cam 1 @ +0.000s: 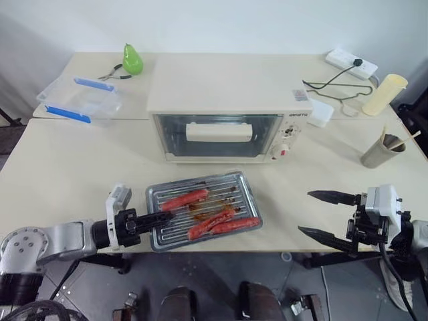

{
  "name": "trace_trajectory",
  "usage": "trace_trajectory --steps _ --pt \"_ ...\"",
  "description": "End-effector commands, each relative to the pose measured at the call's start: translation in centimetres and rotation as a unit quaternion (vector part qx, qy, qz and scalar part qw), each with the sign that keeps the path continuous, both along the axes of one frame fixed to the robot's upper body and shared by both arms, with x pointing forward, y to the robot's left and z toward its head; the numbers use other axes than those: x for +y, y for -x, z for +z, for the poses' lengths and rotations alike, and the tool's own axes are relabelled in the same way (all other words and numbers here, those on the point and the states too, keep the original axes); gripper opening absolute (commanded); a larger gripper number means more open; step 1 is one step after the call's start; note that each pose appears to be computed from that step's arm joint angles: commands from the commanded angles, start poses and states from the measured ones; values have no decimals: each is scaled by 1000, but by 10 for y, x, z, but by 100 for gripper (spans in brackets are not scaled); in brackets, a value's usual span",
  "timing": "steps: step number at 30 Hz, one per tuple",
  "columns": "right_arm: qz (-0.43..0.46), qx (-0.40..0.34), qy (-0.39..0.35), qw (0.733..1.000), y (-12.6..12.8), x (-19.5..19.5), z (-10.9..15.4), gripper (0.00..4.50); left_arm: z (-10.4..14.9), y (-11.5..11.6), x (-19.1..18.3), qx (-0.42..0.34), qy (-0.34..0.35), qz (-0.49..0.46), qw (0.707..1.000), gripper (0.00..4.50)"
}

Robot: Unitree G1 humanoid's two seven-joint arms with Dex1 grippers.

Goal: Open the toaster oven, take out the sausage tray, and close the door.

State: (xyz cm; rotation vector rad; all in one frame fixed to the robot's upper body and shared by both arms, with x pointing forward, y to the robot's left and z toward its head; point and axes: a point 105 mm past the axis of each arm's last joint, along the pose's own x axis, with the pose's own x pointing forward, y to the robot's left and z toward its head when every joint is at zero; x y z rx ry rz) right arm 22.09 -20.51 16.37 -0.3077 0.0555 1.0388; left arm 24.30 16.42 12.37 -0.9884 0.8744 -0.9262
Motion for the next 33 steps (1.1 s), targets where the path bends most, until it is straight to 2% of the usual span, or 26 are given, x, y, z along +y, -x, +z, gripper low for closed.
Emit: trace_trajectory --steps 1,10,16,20,22,25,27,29,33 --pt "-3 -23 -9 1000 7 3 11 448 1 -5 -4 22 7 -23 999 0" --pt "-19 -25 -13 999 15 6 11 448 -3 -26 -27 39 -41 -51 997 0" --pt "-22 -24 -17 999 15 9 9 450 4 -37 -39 -1 -72 -34 997 183" --pt "-22 -23 -18 999 15 9 8 450 6 -35 -41 -30 -97 -38 994 298" --pt "-18 -22 -17 999 13 10 7 450 2 -33 -32 -57 -151 -32 986 356" --pt "-9 -20 -17 1000 10 11 6 450 -4 -35 -2 -125 -260 -6 957 445" --pt "-2 -20 -16 1000 8 12 6 450 4 -34 12 -153 -261 12 953 448" --pt "7 -25 -15 1000 7 11 7 450 14 -22 27 -157 -243 10 957 448" --pt "15 -24 -12 1000 4 7 5 450 24 -17 59 -254 -301 17 919 448"
